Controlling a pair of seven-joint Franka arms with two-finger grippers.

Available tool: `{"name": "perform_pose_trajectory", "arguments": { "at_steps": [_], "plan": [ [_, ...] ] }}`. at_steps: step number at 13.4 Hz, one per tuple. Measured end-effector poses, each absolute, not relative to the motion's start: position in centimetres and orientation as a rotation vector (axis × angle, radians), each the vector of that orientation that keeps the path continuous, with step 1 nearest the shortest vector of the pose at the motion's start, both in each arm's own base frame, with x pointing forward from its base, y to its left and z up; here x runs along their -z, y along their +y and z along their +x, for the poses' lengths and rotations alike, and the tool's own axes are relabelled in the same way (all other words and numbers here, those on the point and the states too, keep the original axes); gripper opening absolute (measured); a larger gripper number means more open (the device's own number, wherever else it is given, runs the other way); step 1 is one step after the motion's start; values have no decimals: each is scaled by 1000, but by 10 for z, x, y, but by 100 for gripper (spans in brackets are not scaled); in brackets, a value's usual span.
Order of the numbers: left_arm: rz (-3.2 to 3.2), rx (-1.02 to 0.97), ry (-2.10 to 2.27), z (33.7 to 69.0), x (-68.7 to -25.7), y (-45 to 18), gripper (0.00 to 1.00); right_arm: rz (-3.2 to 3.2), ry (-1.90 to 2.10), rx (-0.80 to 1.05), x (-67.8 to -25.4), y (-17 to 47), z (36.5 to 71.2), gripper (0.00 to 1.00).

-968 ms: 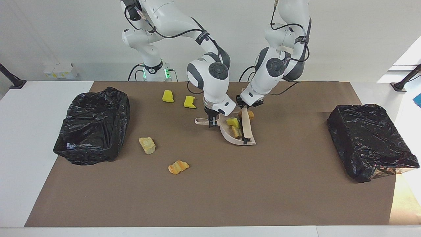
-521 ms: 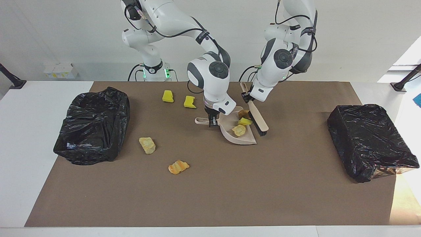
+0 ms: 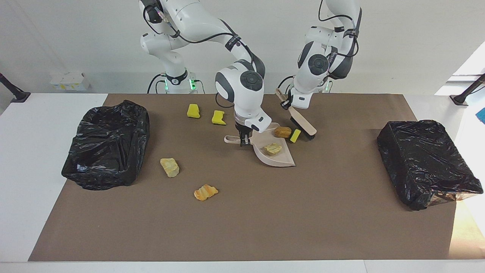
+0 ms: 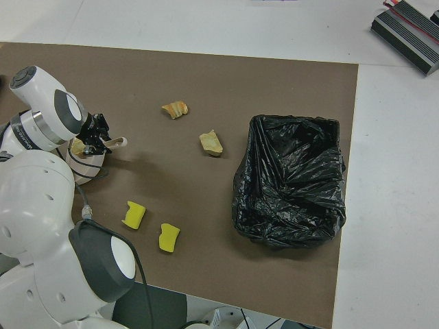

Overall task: Sweep and dump trash in bin
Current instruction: 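Sweep bread and sponge into the dustpan with the left gripper's brush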

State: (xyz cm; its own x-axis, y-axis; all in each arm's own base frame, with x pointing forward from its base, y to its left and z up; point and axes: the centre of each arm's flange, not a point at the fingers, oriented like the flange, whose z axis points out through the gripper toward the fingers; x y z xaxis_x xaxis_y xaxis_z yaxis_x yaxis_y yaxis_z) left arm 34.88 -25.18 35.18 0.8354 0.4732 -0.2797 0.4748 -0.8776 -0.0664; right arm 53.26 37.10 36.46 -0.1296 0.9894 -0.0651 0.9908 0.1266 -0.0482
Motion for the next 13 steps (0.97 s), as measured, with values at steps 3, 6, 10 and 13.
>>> {"name": "perform_pose_trajectory", "arguments": {
  "at_steps": [3, 6, 10, 13],
  "plan": [
    [2987, 306, 613, 348, -338, -281, 26, 2061, 2345, 124, -365, 371, 533, 31],
    [2982, 254, 403, 356, -339, -292, 26, 2061, 2345, 123, -365, 371, 532, 31],
    [2962, 194, 251, 380, -357, -316, 26, 2076, 2327, 116, -371, 362, 536, 31],
    [2986, 236, 276, 379, -355, -326, 26, 2106, 2307, 129, -366, 349, 542, 31]
  ]
}}
